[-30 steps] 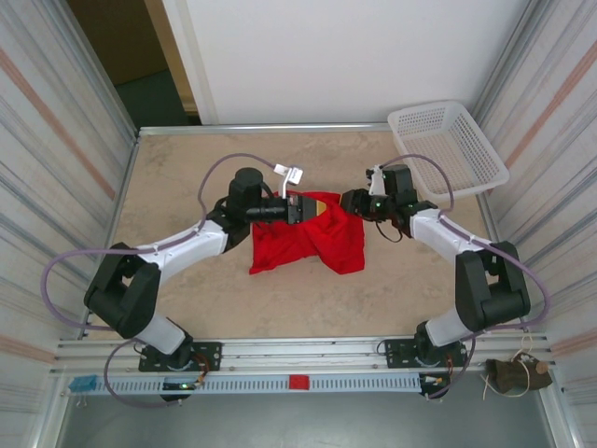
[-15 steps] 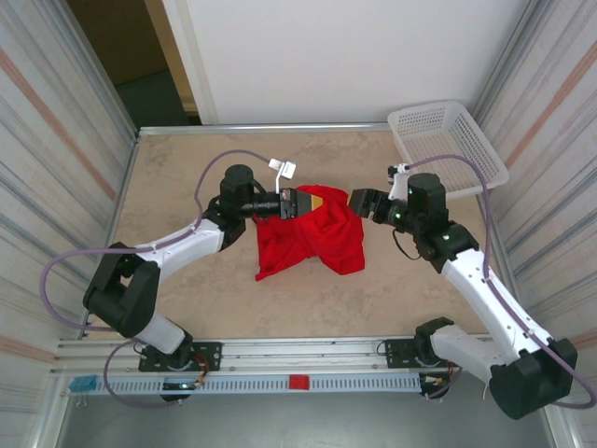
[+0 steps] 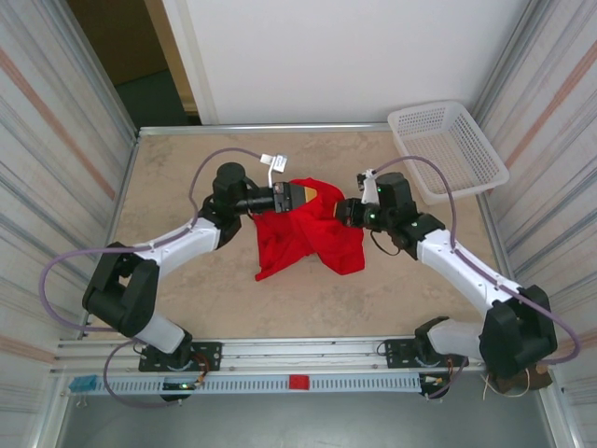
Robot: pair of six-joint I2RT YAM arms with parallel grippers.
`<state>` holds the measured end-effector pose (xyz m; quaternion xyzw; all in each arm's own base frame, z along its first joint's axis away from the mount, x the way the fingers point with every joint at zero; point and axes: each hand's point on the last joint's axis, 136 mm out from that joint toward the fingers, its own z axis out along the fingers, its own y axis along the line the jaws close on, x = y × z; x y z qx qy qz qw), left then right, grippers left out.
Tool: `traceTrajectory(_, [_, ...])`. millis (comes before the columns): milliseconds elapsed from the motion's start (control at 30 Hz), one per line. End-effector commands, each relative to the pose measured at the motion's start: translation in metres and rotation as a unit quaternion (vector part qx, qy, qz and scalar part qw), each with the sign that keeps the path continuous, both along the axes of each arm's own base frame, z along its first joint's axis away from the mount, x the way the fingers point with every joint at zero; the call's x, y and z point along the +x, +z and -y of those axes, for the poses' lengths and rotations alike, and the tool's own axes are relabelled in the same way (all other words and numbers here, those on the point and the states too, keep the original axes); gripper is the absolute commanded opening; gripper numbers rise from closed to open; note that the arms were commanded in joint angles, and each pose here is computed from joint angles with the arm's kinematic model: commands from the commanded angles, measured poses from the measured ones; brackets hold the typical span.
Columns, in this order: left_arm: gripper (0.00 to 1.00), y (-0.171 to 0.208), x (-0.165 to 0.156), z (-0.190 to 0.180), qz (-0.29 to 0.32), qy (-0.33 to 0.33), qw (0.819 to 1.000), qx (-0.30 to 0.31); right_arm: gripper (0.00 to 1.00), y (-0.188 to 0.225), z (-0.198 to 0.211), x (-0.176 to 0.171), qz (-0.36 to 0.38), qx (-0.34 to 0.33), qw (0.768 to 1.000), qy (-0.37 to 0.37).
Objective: Fold the inside-out t-shirt
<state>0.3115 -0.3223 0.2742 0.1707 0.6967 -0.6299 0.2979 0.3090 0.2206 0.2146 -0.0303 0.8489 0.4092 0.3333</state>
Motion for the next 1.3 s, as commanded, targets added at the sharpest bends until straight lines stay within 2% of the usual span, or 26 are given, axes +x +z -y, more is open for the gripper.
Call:
traceTrajectory(0, [0.0, -0.006, 0.016, -0.018, -0.003, 0.035, 0.999, -0.019, 0.0, 0.066, -0.003, -0.02, 0.091, 0.108, 0.987, 0.072])
traceTrajectory(67, [0.0, -0.011, 0.024, -0.023, -0.017, 0.04, 0.998, -0.037, 0.0, 0.087, -0.003, -0.033, 0.114, 0.155, 0.975, 0.109])
traceTrajectory(167, [0.0, -0.013, 0.031, -0.024, -0.028, 0.038, 0.997, -0.055, 0.0, 0.104, -0.007, -0.045, 0.124, 0.186, 0.964, 0.142])
traceTrajectory(200, [0.03, -0.014, 0.032, -0.023, -0.03, 0.036, 0.997, -0.055, 0.0, 0.106, -0.009, -0.046, 0.123, 0.193, 0.962, 0.148])
traceTrajectory(333, [0.41, -0.016, 0.034, -0.024, -0.031, 0.04, 0.998, -0.044, 0.0, 0.107, -0.011, -0.044, 0.123, 0.197, 0.962, 0.146])
traceTrajectory(467, [0.57, -0.013, 0.027, -0.038, -0.007, 0.086, 0.996, 0.007, 0.0, 0.097, -0.011, -0.039, 0.111, 0.193, 0.964, 0.143])
traceTrajectory(533, [0.59, -0.012, 0.023, -0.048, 0.012, 0.125, 0.991, 0.05, 0.0, 0.093, -0.011, -0.037, 0.108, 0.191, 0.966, 0.141])
traceTrajectory(633, [0.58, -0.006, 0.008, -0.049, 0.055, 0.145, 0.981, 0.114, 0.0, 0.088, -0.011, -0.034, 0.103, 0.187, 0.968, 0.135])
traceTrajectory(833, [0.56, -0.011, -0.016, -0.009, 0.089, 0.079, 0.981, 0.154, 0.0, 0.082, -0.011, -0.031, 0.096, 0.184, 0.97, 0.128])
traceTrajectory(1067, [0.54, -0.04, -0.003, 0.022, 0.076, 0.056, 0.979, 0.181, 0.0, 0.081, -0.009, -0.031, 0.09, 0.183, 0.971, 0.122])
traceTrajectory(1100, [0.46, -0.046, 0.0, 0.024, 0.074, 0.056, 0.978, 0.184, 0.0, 0.081, -0.01, -0.031, 0.089, 0.183, 0.971, 0.122])
traceTrajectory(1133, [0.33, -0.05, 0.003, 0.027, 0.072, 0.054, 0.978, 0.187, 0.0, 0.08, -0.009, -0.031, 0.09, 0.182, 0.972, 0.121])
traceTrajectory(1233, [0.05, -0.055, 0.005, 0.035, 0.068, 0.037, 0.98, 0.183, 0.0, 0.075, -0.009, -0.029, 0.086, 0.177, 0.974, 0.117])
traceTrajectory(1267, [0.0, -0.054, 0.005, 0.035, 0.067, 0.033, 0.981, 0.178, 0.0, 0.073, -0.008, -0.028, 0.083, 0.174, 0.974, 0.115])
